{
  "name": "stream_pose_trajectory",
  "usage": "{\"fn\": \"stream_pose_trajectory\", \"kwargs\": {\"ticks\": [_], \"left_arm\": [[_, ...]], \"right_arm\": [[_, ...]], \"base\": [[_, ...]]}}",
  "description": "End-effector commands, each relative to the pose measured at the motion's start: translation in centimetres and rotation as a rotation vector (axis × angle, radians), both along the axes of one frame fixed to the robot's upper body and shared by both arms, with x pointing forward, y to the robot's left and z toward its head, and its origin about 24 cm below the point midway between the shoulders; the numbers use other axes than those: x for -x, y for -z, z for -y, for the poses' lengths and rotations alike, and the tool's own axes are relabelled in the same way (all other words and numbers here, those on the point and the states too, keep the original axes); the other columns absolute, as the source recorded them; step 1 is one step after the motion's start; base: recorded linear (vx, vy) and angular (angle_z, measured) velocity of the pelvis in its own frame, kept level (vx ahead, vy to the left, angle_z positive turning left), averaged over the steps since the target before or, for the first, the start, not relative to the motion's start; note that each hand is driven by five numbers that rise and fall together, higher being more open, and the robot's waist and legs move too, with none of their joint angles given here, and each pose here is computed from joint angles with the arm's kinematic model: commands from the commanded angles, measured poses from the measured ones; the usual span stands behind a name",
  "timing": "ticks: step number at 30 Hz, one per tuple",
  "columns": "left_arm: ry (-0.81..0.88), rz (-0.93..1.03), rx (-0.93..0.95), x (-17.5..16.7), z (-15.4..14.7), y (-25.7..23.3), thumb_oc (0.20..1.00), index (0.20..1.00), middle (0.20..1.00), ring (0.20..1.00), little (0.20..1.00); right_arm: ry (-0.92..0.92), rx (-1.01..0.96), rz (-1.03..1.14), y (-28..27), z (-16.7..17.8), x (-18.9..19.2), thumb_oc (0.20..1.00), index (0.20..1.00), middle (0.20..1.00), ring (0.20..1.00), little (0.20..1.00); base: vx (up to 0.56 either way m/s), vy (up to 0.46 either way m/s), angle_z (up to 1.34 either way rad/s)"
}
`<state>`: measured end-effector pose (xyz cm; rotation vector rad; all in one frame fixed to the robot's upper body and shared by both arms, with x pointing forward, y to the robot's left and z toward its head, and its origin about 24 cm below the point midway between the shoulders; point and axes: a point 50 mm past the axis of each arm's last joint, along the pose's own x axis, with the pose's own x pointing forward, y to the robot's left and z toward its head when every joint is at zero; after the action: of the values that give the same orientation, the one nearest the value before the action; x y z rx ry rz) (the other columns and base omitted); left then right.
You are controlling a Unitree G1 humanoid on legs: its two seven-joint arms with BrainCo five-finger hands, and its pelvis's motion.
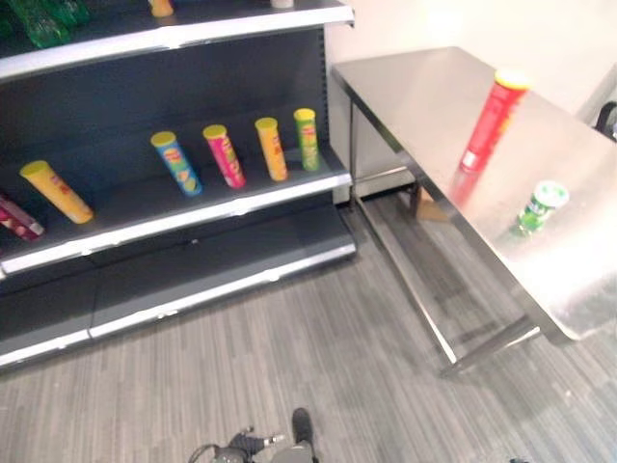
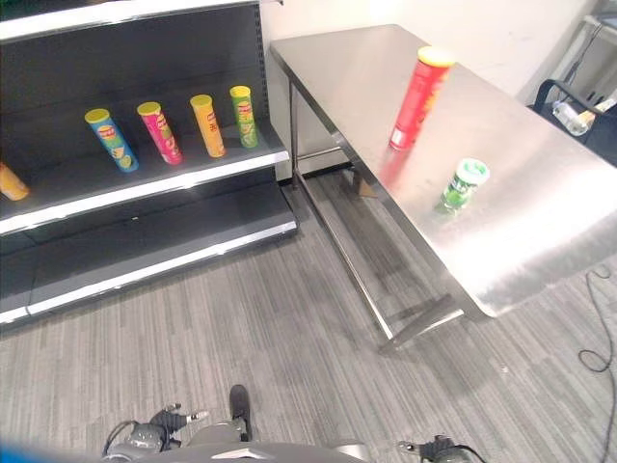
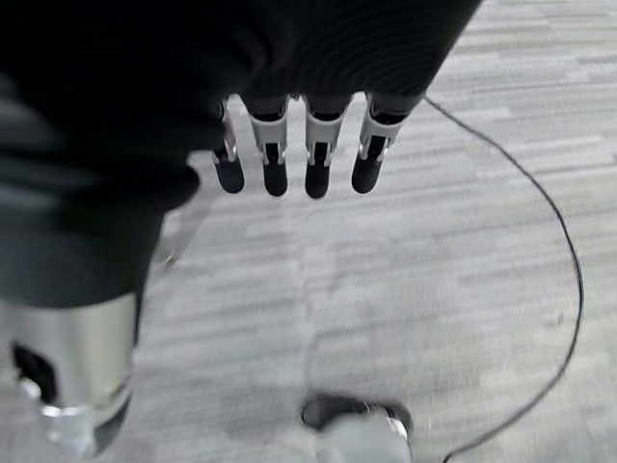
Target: Put the goods on the table back onto the shelves and tidy them up.
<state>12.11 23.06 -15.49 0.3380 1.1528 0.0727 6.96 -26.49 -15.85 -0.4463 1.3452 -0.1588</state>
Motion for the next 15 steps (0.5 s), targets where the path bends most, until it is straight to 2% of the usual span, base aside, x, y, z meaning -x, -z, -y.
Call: {"fn": "stream_pose_trajectory", "kwargs": {"ticks": [1,5,9,15], "left_arm": [[0.002,0.009,-0.008,0.3,-0.2,0.0,1.0,1.0,1.0,1.0,1.0],[0.009,0.052,-0.045,-1.3,-1.1,-0.8,1.0,1.0,1.0,1.0,1.0],[0.049,0.084,-0.055,-2.6,-0.8,-1.2,1.0,1.0,1.0,1.0,1.0],[0.049,0.084,-0.055,-2.6,-0.8,-1.2,1.0,1.0,1.0,1.0,1.0]], "right_arm": [[-0.038,0.071,0.067,-1.4,2.4,-2.4,1.0,1.0,1.0,1.0,1.0],[0.053,0.072,0.083,-1.4,2.7,-2.0,1.0,1.0,1.0,1.0,1.0],[0.094,0.086,0.047,-1.3,3.1,-1.0,1.0,1.0,1.0,1.0,1.0],[0.094,0.086,0.047,-1.3,3.1,-1.0,1.0,1.0,1.0,1.0,1.0]], "base": [[0.28,0.184,0.11],[0.26,0.234,-0.31],[0.13,-0.028,-0.19],[0.01,-0.006,0.14]]}}
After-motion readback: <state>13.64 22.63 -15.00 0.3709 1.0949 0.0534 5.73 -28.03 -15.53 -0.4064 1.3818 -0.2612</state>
